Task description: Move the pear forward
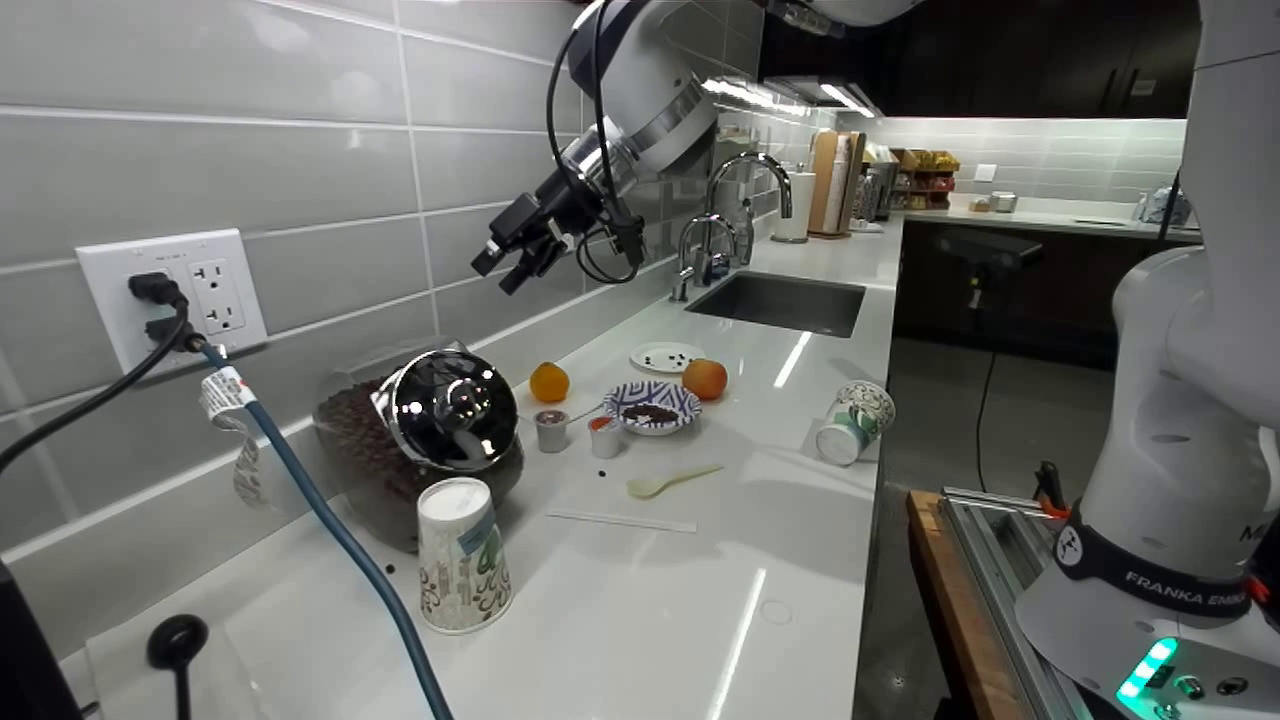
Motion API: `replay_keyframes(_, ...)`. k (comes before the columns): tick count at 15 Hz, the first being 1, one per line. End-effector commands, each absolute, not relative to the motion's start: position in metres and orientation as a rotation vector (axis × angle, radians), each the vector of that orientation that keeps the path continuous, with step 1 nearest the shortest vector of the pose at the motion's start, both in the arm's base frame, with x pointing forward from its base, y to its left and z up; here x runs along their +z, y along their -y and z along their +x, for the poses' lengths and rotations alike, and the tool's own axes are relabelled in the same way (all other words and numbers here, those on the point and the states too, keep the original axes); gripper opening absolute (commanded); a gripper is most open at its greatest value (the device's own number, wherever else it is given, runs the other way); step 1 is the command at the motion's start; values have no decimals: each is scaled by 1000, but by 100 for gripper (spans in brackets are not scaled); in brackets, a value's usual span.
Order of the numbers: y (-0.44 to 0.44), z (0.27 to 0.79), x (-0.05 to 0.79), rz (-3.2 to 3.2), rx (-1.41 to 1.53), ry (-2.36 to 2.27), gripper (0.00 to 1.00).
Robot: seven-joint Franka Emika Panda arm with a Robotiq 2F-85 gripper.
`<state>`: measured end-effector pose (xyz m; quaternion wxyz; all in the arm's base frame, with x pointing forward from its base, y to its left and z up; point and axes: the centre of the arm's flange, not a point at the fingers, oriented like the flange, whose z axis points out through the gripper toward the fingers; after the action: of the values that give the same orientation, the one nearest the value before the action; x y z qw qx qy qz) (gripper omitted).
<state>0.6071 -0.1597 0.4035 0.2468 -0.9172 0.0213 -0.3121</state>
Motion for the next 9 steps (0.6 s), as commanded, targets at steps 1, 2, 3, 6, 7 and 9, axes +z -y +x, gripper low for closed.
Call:
replay_keyframes(1,156,614,394,-2478,-809,-97,100)
replay_keyframes(2,155,616,387,-2481,-787,-107,100)
replay_keyframes(3,153,618,382,-2484,-770,-124,100)
replay_keyframes(6,152,623,363,-2471,-735,-185,100)
replay_keyframes(7,153,625,357,-2469,-720,-198,100)
replay_keyframes(9,155,629,346,-2450,-706,-228,100)
